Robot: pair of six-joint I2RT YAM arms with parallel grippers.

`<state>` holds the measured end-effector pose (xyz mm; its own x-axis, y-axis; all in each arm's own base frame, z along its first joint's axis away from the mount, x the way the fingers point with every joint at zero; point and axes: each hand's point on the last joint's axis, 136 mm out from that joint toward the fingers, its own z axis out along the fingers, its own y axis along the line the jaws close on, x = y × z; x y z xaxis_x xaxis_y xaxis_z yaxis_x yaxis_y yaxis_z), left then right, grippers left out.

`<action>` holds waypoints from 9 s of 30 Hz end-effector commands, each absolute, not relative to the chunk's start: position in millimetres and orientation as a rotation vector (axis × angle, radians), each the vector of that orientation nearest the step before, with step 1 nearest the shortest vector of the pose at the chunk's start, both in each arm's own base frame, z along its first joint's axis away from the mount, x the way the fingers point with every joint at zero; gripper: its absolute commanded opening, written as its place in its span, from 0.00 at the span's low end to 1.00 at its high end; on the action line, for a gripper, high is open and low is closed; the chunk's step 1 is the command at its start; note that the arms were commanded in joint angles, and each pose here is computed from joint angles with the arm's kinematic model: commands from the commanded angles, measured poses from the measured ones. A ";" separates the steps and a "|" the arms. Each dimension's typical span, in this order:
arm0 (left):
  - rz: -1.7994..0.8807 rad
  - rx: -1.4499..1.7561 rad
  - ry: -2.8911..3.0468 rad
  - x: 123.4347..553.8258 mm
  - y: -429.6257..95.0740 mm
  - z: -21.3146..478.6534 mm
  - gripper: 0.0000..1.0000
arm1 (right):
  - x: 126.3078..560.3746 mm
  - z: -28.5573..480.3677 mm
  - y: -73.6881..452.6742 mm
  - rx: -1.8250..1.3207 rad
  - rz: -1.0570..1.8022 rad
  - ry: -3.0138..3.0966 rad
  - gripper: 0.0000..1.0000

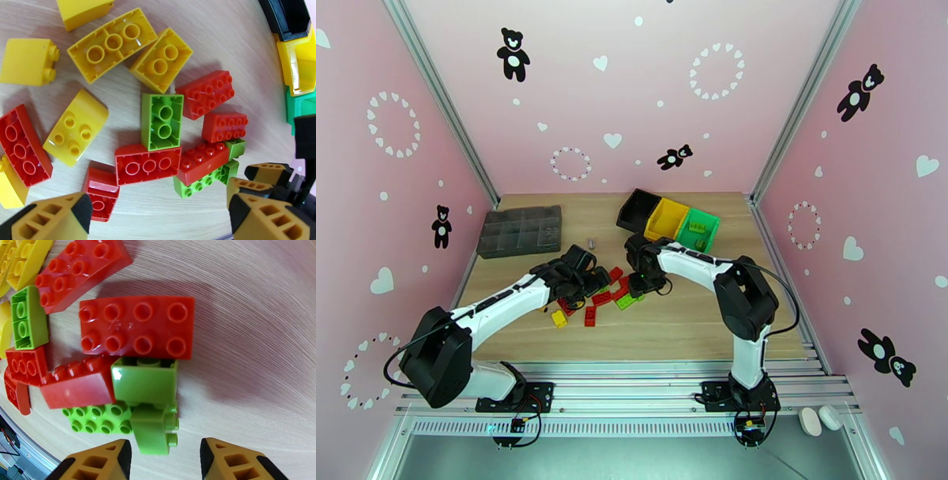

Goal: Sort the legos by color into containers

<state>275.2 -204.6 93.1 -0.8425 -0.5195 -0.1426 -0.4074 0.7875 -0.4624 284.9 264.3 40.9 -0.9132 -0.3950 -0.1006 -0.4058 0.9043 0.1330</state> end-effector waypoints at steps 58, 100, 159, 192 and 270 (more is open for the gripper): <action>-1.361 -0.128 2.709 416.3 -464.1 169.3 0.95 | 460.3 139.7 55.4 0.273 -0.113 2.787 0.33; -0.558 -0.805 2.623 294.2 -181.6 108.9 0.98 | 267.1 50.1 290.4 -0.834 0.340 2.920 0.94; -1.334 -0.290 2.753 381.6 -419.6 124.6 0.95 | 380.8 113.7 115.8 0.101 0.086 2.878 0.50; -0.947 -0.527 2.632 393.2 -306.5 151.2 0.95 | 440.7 147.0 121.4 0.013 0.158 2.804 0.71; -1.308 -0.423 2.783 372.8 -381.3 117.5 0.94 | 383.9 107.0 138.5 -0.132 -0.031 2.904 0.36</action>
